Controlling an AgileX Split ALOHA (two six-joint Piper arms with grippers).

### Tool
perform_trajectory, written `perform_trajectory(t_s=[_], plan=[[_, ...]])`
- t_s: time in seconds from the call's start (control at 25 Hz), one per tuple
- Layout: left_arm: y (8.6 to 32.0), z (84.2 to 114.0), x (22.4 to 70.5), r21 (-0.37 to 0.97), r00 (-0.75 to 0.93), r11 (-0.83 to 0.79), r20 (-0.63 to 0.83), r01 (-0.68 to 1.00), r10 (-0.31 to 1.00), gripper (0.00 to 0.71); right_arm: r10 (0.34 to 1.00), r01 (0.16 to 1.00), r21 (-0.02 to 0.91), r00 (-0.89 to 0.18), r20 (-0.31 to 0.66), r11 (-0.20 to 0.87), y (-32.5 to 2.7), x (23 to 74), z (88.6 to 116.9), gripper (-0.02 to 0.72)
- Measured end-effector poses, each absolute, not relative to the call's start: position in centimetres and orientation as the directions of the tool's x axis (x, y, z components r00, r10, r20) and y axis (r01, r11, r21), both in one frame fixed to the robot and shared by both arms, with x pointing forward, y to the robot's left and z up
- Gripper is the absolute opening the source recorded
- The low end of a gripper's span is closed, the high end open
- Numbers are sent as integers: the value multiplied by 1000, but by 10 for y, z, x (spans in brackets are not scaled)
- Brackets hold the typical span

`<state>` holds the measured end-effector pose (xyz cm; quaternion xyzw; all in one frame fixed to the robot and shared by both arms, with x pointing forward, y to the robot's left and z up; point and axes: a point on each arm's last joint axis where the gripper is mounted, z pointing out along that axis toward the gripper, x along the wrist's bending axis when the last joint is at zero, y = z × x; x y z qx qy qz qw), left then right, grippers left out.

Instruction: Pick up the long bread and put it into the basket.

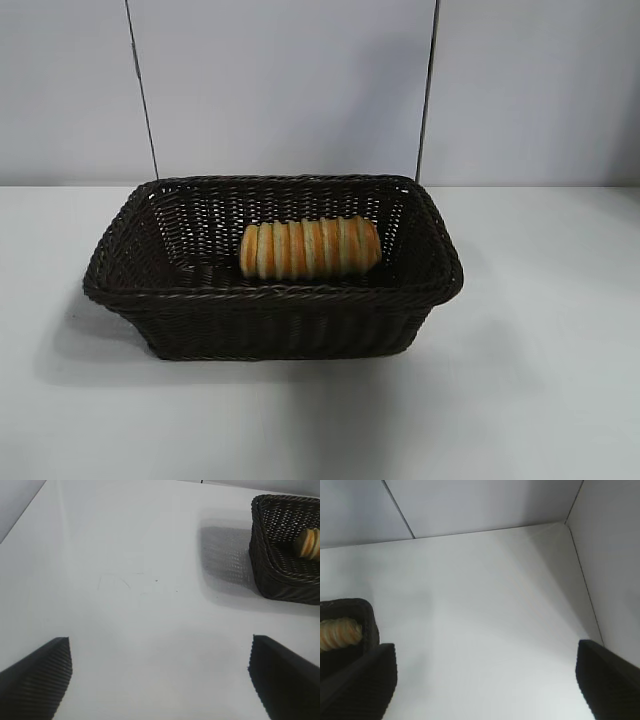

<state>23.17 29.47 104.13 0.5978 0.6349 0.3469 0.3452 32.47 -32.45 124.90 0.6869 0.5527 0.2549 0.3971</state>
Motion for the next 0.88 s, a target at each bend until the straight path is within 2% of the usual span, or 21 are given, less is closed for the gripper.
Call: perform_trajectory(t_s=[0.28, 0.52, 0.88], plan=[[295, 1041, 232, 853, -47, 44, -24, 520, 999, 695, 949, 397, 915, 310, -58, -73, -316, 241, 1230, 695], [295, 1041, 232, 853, -47, 44, -23, 520, 999, 695, 952, 308, 950, 304, -43, -55, -311, 199, 1199, 695], [295, 1041, 232, 853, -47, 44, -23, 520, 999, 695, 951, 328, 943, 307, -42, -64, -308, 177, 1137, 695]])
